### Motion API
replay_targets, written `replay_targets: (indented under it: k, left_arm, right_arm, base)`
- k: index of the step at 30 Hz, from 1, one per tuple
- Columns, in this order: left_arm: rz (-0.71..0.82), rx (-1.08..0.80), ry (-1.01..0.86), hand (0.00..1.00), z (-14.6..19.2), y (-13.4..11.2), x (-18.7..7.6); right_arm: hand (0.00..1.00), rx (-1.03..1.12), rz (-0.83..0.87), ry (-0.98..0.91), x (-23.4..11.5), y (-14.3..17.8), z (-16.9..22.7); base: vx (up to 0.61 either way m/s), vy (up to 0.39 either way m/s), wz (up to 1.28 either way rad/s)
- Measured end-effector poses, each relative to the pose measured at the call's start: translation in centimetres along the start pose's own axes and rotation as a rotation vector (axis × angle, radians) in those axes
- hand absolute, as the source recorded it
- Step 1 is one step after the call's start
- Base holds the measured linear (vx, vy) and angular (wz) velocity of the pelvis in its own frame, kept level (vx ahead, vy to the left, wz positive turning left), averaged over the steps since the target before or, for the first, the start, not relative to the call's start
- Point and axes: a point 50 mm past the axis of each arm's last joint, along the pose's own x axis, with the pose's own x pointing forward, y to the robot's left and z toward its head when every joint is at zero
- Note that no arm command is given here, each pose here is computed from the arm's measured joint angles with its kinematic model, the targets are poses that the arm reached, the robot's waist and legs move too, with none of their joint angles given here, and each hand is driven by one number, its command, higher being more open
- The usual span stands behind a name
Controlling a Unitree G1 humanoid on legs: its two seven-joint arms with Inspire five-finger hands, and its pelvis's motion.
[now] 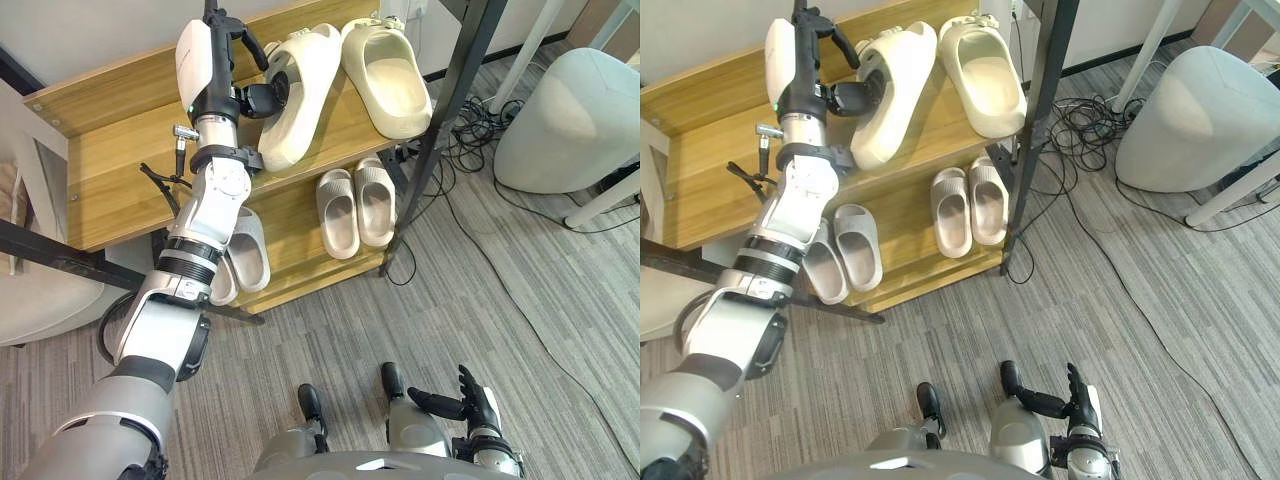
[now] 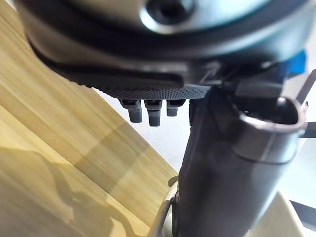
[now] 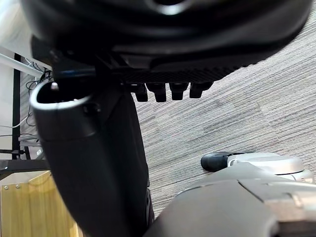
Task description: Organize the slippers on the shoe rack
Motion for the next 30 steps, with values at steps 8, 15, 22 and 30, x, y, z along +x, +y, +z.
replay_targets:
  k: [8, 15, 22, 30]
  left_arm:
    - [-0.008, -0.087, 0.026, 1.0, 0.3, -0.9, -0.5]
    - [-0.041, -0.175, -0.034, 1.0, 2.8, -2.4, -1.1]
    - [-0.055, -0.25, -0.034, 1.0, 3.7, -3.1, -1.5]
    - [-0.053, -0.35, -0.036, 1.0, 4.3, -3.0, -1.9]
  right_arm:
    - [1.0, -0.003, 0.0, 0.001, 0.0, 0.0, 0.0]
    - [1.0, -0.003, 0.001, 0.0, 0.0, 0.0, 0.0]
    - [1.0, -0.008, 0.005, -0.001, 0.0, 0.1, 0.0]
    - [1.0, -0.023, 0.02, -0.001, -0.1, 0.4, 0.0]
  base:
    - [-0.01, 0.005, 0.04]
    - [0.0, 0.0, 0.0]
    - [0.0, 0.0, 0.0]
    - [0.0, 0.007, 0.05]
